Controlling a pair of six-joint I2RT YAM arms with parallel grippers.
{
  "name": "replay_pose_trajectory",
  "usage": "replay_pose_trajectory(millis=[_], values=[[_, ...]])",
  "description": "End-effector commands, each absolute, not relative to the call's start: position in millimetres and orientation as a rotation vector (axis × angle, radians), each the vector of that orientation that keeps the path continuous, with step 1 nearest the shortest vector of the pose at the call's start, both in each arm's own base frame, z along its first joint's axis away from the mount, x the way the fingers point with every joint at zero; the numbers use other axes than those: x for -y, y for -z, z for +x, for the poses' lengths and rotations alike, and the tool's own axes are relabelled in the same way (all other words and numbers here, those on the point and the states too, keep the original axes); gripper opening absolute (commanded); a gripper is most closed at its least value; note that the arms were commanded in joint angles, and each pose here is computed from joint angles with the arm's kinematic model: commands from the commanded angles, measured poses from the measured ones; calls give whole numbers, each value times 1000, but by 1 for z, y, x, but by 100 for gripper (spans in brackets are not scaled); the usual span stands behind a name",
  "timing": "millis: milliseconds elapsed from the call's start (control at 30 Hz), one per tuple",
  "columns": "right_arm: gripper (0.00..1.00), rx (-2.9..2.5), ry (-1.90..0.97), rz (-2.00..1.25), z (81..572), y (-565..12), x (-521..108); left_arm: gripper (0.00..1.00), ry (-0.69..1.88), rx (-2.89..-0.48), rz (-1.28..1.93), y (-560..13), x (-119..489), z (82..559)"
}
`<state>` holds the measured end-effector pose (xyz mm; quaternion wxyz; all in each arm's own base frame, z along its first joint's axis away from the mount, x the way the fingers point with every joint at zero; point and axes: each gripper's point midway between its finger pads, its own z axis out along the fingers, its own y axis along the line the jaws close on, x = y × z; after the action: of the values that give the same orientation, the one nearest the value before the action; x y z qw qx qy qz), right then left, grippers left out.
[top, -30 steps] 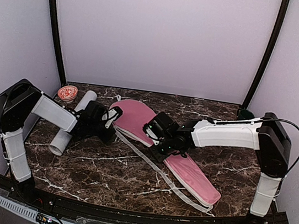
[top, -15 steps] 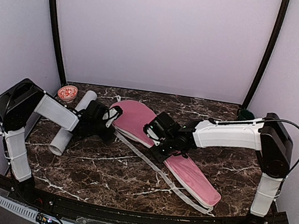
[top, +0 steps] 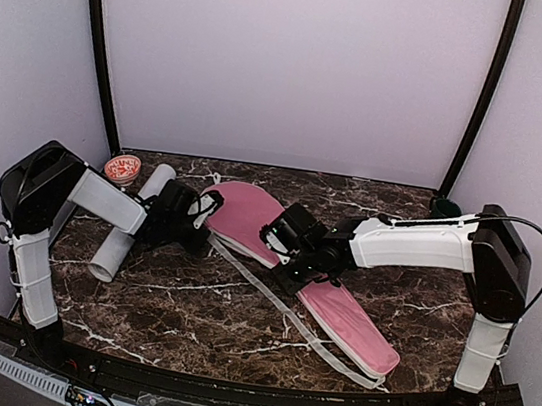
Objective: Pack up the badminton gear
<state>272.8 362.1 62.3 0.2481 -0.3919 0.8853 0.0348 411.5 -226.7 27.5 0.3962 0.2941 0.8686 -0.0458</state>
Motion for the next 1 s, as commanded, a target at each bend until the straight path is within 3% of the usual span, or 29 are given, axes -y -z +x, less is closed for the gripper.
replay_pose_trajectory(millis=[0,700,833,967], values=[[0,-2372,-147,-1022,278,-82,-367,3,135,-2236,773,-20,228,408],[0,-2382,-151,-1008,282,-77,-373,0,405,-2174,880,-42,280,370],[0,-2381,-154,-1013,280,-79,-372,0,320,-2158,775,-58,262,381],[0,-2377,-161,-1012,277,-84,-368,13,223,-2178,674,-68,238,395]])
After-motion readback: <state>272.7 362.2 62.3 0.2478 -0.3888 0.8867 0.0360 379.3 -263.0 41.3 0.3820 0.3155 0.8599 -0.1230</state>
